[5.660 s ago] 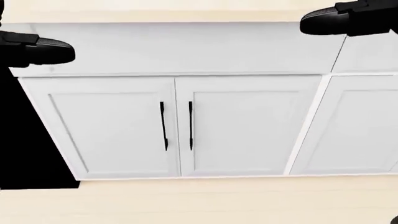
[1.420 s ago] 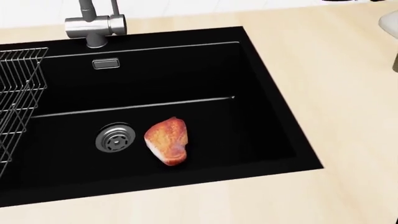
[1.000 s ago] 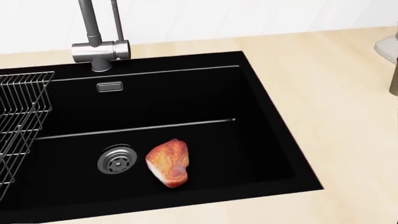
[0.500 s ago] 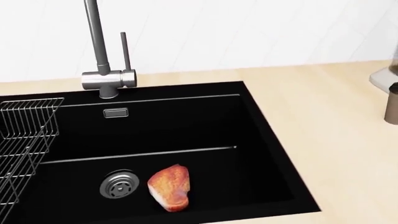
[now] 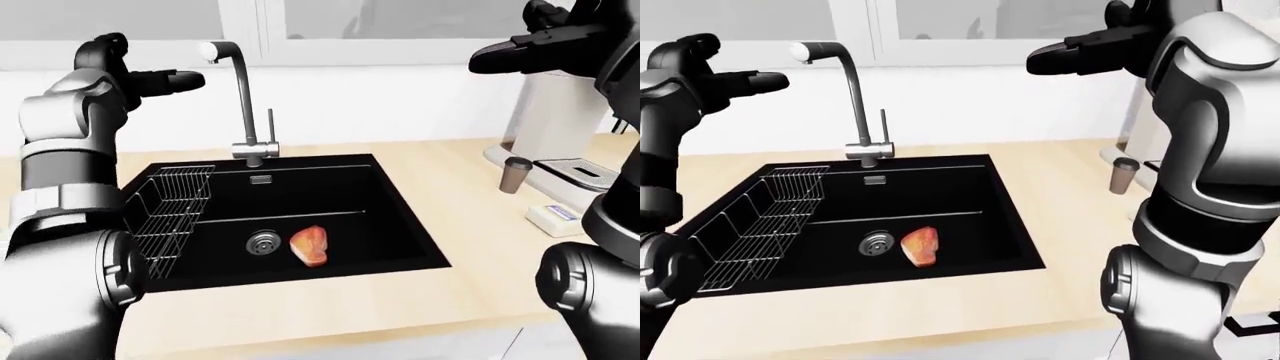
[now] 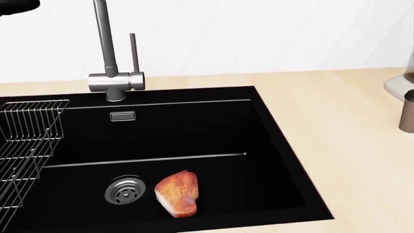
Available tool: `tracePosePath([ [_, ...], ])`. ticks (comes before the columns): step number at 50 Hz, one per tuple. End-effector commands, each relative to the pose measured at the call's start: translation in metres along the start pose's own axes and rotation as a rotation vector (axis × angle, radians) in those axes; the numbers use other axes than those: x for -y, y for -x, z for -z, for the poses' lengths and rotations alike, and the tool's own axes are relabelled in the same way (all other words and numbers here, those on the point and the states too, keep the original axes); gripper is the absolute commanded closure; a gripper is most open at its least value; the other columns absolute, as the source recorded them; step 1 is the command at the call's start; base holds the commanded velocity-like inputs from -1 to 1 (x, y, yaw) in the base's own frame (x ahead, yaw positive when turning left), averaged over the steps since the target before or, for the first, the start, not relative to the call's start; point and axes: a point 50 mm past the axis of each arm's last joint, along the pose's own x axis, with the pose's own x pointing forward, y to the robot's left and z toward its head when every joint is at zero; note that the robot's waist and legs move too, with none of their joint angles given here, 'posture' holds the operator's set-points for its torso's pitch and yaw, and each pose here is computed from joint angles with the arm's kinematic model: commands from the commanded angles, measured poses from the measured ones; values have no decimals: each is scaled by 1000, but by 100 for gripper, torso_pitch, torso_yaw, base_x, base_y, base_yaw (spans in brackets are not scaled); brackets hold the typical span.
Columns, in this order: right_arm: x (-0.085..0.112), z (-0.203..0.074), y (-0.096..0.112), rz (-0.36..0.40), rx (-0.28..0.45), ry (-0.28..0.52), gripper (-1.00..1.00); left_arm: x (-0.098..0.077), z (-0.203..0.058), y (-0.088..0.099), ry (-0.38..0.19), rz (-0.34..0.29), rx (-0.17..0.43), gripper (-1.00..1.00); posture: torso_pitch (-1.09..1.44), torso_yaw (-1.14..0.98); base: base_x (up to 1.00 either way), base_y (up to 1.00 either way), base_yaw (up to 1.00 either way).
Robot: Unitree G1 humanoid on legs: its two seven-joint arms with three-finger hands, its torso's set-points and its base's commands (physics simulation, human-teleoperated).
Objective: Turn the sink spout to the right.
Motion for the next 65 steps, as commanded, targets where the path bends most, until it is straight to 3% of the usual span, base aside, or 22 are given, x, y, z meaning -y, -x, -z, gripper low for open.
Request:
tracePosePath([
  [1,4,-15,5,16,72,4,-100,2,-29,6,2,6,122,-100,-46,0,0,0,0],
  [5,5,-15,5,19,72,3,-100,8,-28,3,22,28,107,-100,-46,0,0,0,0],
  [17,5,-18,4,18,73,6,-100,46,-29,-2,2,99,101,-100,-46,0,0,0,0],
  [65,10,-18,10,31,72,7,-100,124,-12,1,-17,242,75,-100,-46,0,0,0,0],
])
